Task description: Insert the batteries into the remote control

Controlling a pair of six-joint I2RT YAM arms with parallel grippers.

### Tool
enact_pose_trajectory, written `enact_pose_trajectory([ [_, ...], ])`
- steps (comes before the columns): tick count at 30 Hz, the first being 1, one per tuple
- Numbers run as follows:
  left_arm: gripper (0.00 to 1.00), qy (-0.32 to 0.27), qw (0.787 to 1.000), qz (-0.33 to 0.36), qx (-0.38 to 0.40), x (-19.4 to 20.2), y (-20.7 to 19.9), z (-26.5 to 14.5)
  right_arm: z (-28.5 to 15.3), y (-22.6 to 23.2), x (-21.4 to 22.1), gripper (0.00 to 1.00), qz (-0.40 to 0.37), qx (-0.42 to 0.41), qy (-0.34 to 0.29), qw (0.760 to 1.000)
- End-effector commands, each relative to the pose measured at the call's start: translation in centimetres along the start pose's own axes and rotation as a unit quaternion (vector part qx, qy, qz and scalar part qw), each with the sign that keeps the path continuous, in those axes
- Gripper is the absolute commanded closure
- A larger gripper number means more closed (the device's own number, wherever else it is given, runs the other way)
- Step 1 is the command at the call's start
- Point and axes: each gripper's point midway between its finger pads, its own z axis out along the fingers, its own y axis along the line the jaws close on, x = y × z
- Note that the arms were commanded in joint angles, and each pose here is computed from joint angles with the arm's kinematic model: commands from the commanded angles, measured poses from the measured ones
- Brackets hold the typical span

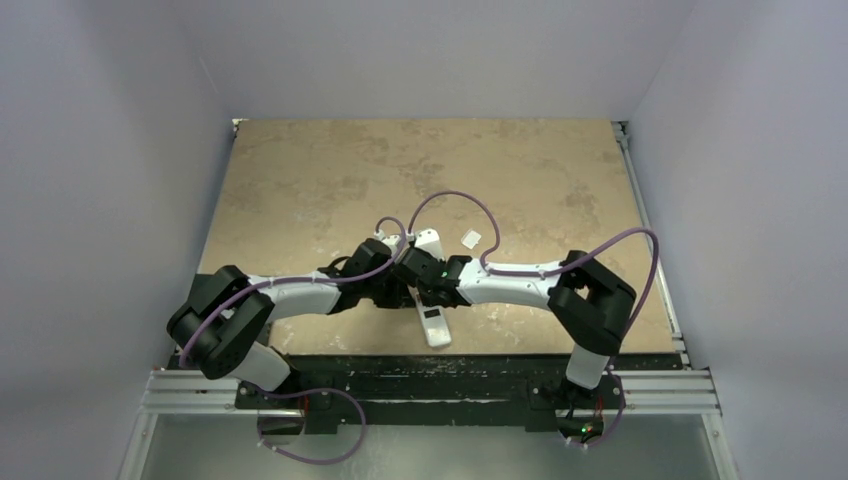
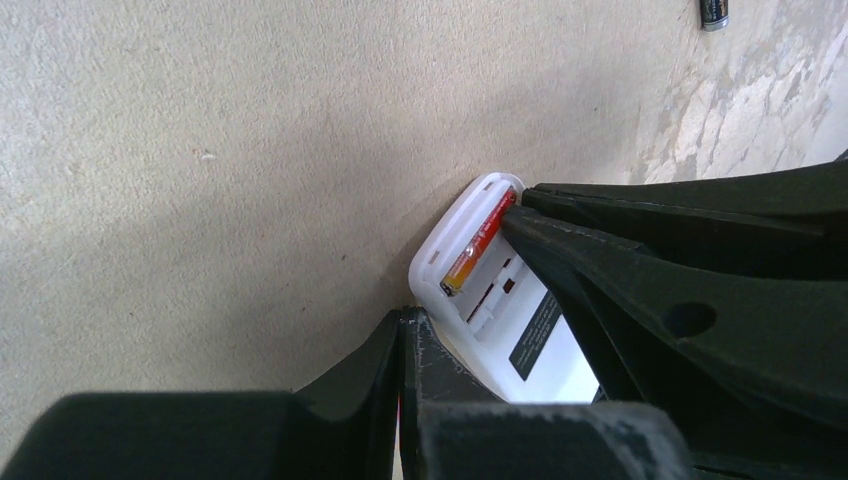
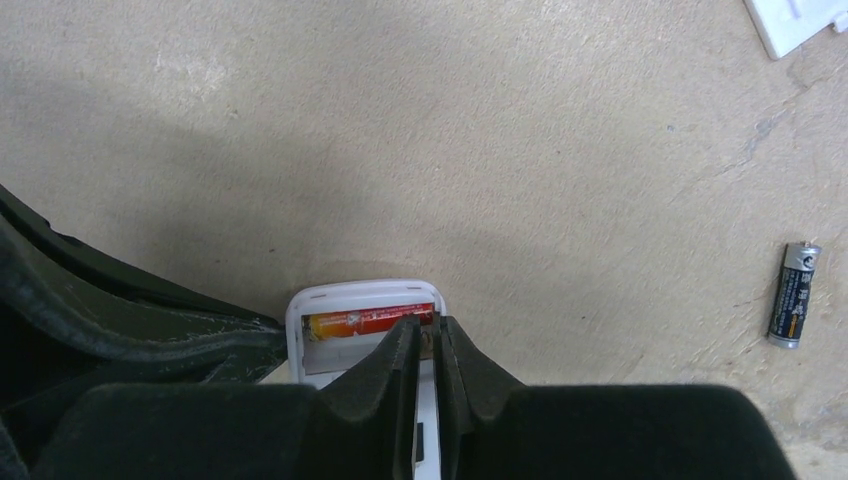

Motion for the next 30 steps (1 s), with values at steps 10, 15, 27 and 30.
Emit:
enact_pose_trajectory([
  [10, 1.0, -0.019, 1.0, 0.014, 0.0, -0.5, -0.1, -0.5, -3.0, 0.2, -1.3, 0.75, 0.026, -0.004, -0.009, 1.0],
  [15, 1.0, -0.018, 1.0, 0.012, -0.011, -0.3, 0.4, -0.6, -4.1, -0.4, -2.0, 0.73, 0.03, -0.003, -0.019, 0.999],
  [27, 1.0, -0.018, 1.0, 0.014, -0.016, -0.1, 0.5, -1.6, -6.6, -4.3, -3.7, 0.61, 0.017, 0.036, -0.058, 0.998],
  [30, 1.0, -0.02, 1.0, 0.014, -0.018, 0.0, 0.5, -2.1, -6.7, -5.7, -3.7, 0.59, 0.021, 0.042, -0.06, 0.997],
])
